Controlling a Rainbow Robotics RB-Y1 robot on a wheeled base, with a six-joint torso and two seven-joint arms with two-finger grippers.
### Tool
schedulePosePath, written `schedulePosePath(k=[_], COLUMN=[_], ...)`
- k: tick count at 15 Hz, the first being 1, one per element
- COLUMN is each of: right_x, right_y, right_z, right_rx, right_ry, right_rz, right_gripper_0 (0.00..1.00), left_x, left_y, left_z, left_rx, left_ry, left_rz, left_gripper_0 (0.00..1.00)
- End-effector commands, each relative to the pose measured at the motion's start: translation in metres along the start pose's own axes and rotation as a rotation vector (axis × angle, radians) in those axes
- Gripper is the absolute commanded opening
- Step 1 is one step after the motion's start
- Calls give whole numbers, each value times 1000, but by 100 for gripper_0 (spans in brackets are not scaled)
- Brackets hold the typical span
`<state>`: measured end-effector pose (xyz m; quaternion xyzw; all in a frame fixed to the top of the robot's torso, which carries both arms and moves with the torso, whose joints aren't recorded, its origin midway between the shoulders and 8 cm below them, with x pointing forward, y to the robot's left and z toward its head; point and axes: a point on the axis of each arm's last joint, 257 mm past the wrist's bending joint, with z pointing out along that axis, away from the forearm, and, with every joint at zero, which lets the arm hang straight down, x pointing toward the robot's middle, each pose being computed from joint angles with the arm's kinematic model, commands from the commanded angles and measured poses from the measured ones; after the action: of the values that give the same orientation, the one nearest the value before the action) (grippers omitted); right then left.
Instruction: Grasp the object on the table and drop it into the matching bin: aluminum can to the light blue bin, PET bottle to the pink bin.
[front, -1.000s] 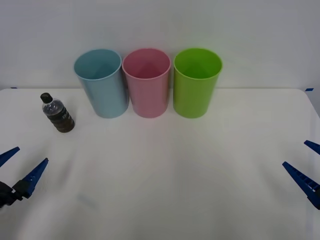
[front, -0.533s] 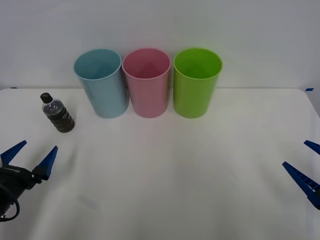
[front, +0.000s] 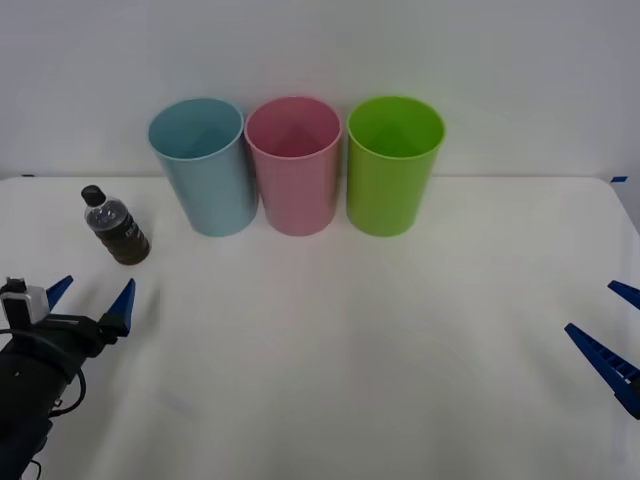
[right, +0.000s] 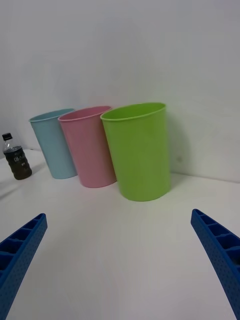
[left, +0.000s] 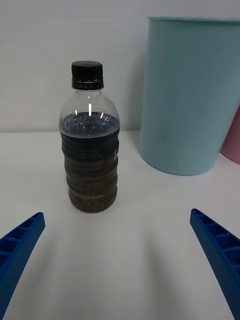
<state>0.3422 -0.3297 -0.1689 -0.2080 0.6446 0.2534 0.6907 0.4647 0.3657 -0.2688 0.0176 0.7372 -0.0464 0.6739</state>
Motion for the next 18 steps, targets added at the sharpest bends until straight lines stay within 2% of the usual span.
schedulePosePath(k=[1,5,15,18], right_x=[0,0,0,0], right_y=[0,0,0,0], right_z=[0,0,0,0], right_rx=[0,0,0,0], right_ry=[0,0,0,0], right_rz=[0,0,0,0], right_gripper_0=[100,100,100,100], left_x=[8,13,0,-6], left_y=[2,3,26,25], left_z=[21,49,103,118], left_rx=[-3,-9,-108,-117], left_ry=[16,28,36,37], left_rz=[-14,-33,-35,-37], left_gripper_0=[100,100,100,100])
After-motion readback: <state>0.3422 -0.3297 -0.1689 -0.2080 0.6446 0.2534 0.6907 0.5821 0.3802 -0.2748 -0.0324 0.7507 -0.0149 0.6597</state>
